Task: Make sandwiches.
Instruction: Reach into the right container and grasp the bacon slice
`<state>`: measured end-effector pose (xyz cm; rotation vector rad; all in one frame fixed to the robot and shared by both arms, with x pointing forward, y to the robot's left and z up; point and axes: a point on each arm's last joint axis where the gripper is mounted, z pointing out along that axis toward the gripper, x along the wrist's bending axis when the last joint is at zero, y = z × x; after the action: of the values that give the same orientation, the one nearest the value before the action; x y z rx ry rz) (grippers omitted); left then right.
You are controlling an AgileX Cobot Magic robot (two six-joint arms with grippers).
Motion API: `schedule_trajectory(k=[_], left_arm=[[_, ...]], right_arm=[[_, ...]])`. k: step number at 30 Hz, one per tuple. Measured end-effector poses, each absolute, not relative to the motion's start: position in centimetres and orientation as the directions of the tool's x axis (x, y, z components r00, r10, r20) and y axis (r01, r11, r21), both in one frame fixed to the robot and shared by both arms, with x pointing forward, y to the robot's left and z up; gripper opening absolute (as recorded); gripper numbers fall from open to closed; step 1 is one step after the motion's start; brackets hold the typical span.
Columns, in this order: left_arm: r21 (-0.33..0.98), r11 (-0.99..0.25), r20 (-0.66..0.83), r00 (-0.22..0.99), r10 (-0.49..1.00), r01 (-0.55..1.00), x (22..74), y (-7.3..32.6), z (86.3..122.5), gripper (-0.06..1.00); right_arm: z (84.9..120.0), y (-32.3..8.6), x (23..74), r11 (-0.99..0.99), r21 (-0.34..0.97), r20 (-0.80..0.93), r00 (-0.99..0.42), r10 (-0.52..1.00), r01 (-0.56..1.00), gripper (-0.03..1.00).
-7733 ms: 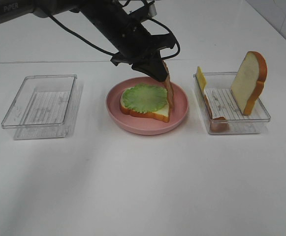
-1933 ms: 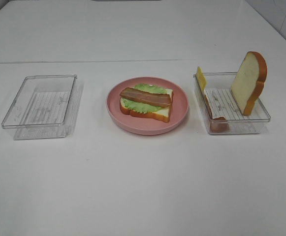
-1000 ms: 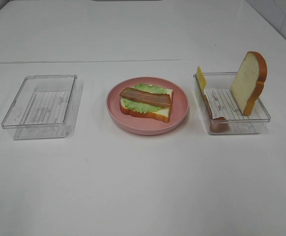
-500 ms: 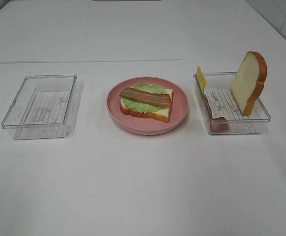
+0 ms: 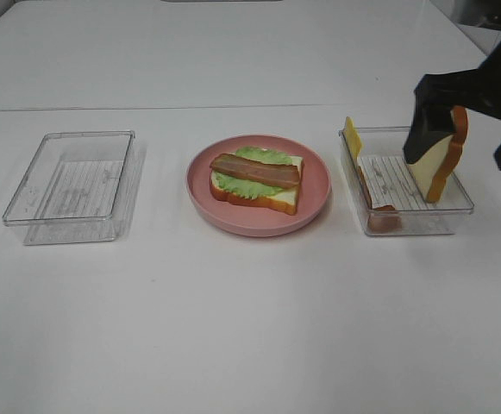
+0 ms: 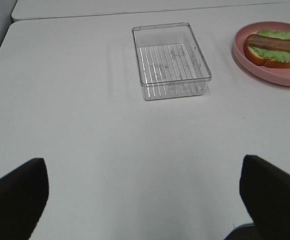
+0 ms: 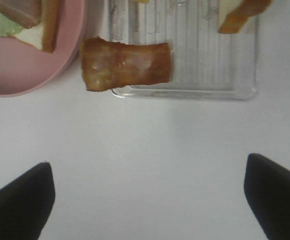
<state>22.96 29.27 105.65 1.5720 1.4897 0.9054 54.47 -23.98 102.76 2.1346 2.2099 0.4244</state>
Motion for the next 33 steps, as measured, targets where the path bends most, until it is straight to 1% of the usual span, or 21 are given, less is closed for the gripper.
schedule_trajectory(k=[1,2,3,5,6,11,21,24,26,29,33], left_arm=[[0.894,-0.016,-0.013,0.062,0.998,0.448,23.0,29.3,105.7,0.98],[0.894,-0.016,-0.013,0.062,0.998,0.448,23.0,29.3,105.7,0.98],[0.894,-0.016,-0.013,0.062,0.998,0.448,23.0,29.3,105.7,0.98],[0.894,-0.016,-0.013,0.062,0.998,0.448,23.0,29.3,105.7,0.98],[0.894,-0.016,-0.013,0.062,0.998,0.448,23.0,29.3,105.7,0.98],[0.894,-0.016,-0.013,0.062,0.998,0.448,23.0,29.3,105.7,0.98],[0.894,-0.018,-0.01,0.06,0.998,0.448,23.0,29.3,105.7,0.98],[0.894,-0.018,-0.01,0.06,0.998,0.448,23.0,29.3,105.7,0.98],[0.894,-0.018,-0.01,0.06,0.998,0.448,23.0,29.3,105.7,0.98],[0.894,-0.018,-0.009,0.059,0.998,0.448,23.0,29.3,105.7,0.98],[0.894,-0.019,-0.008,0.059,0.998,0.448,23.0,29.3,105.6,0.98]], right_arm=[[102.2,-22.8,55.3,0.04,0.218,0.162,-0.077,0.984,0.975,0.96],[102.2,-22.8,55.3,0.04,0.218,0.162,-0.077,0.984,0.975,0.96],[101.3,-21.7,56.1,0.055,0.2,0.163,-0.089,0.983,0.978,0.96],[100.9,-21.3,56.5,0.061,0.193,0.163,-0.093,0.982,0.979,0.96],[100.2,-20.5,57.2,0.073,0.182,0.165,-0.104,0.981,0.981,0.96],[99.0,-19.1,59.0,0.088,0.188,0.168,-0.12,0.978,0.978,0.96],[96.4,-18.4,61.6,0.094,0.159,0.162,-0.12,0.979,0.983,0.96],[96.2,-18.3,61.7,0.093,0.16,0.162,-0.119,0.98,0.983,0.96],[95.0,-18.3,62.1,0.094,0.141,0.159,-0.116,0.98,0.986,0.96],[94.3,-18.2,62.2,0.096,0.123,0.156,-0.115,0.981,0.988,0.96],[94.1,-18.2,62.2,0.103,0.12,0.154,-0.121,0.981,0.987,0.95]])
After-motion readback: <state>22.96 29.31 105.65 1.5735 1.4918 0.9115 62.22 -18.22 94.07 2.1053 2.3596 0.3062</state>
